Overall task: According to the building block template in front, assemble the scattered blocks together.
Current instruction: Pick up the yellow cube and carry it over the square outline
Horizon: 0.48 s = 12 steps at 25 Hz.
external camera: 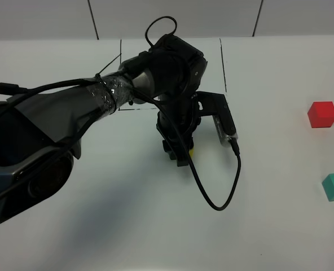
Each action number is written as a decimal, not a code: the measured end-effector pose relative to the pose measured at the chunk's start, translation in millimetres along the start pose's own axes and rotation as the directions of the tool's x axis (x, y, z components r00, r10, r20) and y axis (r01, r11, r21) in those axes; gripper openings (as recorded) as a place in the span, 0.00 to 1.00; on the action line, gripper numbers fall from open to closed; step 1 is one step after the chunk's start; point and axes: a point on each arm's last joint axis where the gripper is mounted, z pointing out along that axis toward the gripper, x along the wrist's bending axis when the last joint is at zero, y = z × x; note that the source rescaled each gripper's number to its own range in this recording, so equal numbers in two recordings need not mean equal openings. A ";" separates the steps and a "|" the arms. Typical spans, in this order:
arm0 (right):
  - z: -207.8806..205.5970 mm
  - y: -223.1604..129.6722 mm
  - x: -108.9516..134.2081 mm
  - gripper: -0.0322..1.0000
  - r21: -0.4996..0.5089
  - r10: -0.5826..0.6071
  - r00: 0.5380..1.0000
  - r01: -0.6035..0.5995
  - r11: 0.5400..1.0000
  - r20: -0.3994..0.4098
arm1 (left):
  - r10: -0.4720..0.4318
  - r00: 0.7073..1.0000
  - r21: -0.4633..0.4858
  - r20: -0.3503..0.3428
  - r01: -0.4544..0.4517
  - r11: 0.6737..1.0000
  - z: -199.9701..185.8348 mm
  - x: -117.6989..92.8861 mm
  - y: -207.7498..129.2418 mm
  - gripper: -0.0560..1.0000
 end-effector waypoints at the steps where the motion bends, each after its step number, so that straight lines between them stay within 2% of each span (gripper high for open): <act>1: 0.0 0.0 0.0 0.68 0.000 0.000 1.000 0.000 1.000 0.000 | 0.009 1.000 0.003 0.002 -0.009 1.000 1.6 -1.6 1.5 0.05; 7: 0.0 0.0 0.0 0.68 0.000 0.000 1.000 0.000 1.000 0.000 | -0.024 0.999 -0.024 0.031 0.024 0.999 4.2 -4.4 5.3 0.05; 12: 0.0 0.0 0.0 0.68 0.000 0.000 1.000 0.000 1.000 0.000 | -0.005 1.000 -0.044 0.016 0.006 0.999 3.8 -5.2 8.9 0.05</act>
